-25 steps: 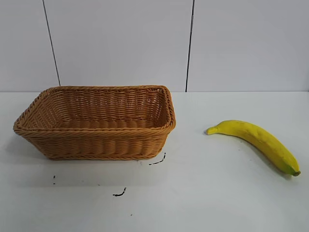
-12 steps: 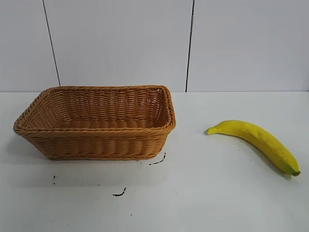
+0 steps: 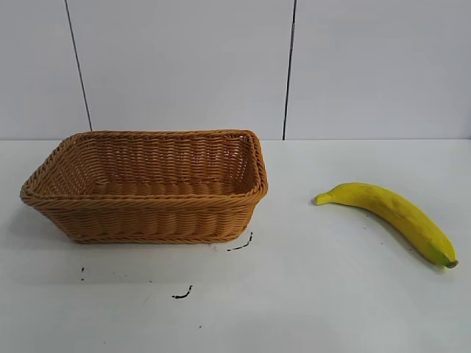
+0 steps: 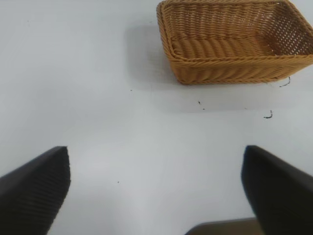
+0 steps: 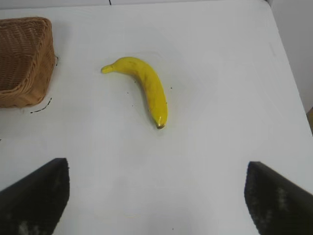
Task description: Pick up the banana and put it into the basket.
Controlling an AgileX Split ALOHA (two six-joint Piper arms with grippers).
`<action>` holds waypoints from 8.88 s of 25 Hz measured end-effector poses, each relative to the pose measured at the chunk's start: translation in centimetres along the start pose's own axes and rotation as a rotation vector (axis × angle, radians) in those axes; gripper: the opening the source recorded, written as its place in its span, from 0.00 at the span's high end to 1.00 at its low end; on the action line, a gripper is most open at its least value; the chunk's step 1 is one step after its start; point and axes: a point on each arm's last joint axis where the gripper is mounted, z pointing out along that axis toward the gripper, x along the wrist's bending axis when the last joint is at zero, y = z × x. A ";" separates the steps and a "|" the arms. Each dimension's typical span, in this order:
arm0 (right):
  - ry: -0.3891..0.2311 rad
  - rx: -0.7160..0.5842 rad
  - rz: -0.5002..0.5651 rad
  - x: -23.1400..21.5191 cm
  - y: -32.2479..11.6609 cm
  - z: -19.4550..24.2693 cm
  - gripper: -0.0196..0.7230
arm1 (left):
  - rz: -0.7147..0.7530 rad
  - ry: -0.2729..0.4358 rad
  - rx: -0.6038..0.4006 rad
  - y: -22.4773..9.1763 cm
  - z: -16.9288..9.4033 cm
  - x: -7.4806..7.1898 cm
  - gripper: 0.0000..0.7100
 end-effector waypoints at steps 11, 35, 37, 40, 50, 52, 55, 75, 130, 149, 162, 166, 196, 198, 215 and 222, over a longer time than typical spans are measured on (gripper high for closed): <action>0.126 0.196 -0.228 1.3 10.3 10.5 0.06 | 0.000 -0.001 0.000 0.0 0.0 0.0 0.03; 0.104 0.475 -0.299 2.8 9.0 28.3 0.06 | 0.000 0.000 0.000 0.0 0.0 0.0 0.03; 0.106 0.497 -0.300 2.9 8.6 29.3 0.06 | 0.000 0.000 0.000 0.0 0.0 0.0 0.03; 0.106 0.504 -0.300 2.9 8.1 30.6 0.06 | 0.000 0.000 0.000 0.0 0.0 0.0 0.03; 0.105 0.496 -0.299 3.0 7.4 32.6 0.06 | 0.000 0.000 0.000 0.0 0.0 0.0 0.03; 0.101 0.482 -0.287 2.8 7.5 32.6 0.06 | 0.000 0.000 0.000 0.0 0.0 0.0 0.03; 0.091 0.483 -0.263 2.1 7.5 32.7 0.06 | 0.000 0.000 0.000 0.0 0.0 0.0 0.03; 0.087 0.500 -0.216 1.6 7.1 33.3 0.17 | 0.000 0.000 0.000 0.0 0.0 0.0 0.03; 0.205 -0.194 -1.058 26.1 18.5 17.4 0.57 | 0.000 0.000 0.000 0.0 0.0 0.0 0.03; 0.254 -0.181 -1.127 31.1 14.1 28.7 0.57 | 0.000 0.000 0.000 0.0 0.0 0.0 0.03; 0.263 -0.148 -1.129 31.3 13.2 30.3 0.40 | 0.000 0.000 0.000 0.0 0.0 0.0 0.03; 0.266 -0.167 -1.096 31.4 13.4 30.3 0.10 | 0.000 0.000 0.000 0.0 0.0 0.0 0.03; 0.087 0.072 -0.097 7.5 23.2 24.1 0.05 | 0.000 0.000 0.000 0.0 0.0 0.0 0.03; 0.064 0.079 -0.058 5.2 23.3 24.3 0.05 | 0.000 0.000 0.000 0.0 0.0 0.0 0.03; 0.014 0.238 0.048 -0.8 19.3 22.0 0.05 | 0.000 0.000 0.000 0.0 0.0 0.0 0.03; 0.035 0.372 0.057 -0.2 12.9 17.1 0.05 | 0.000 0.000 0.000 0.0 0.0 0.0 0.03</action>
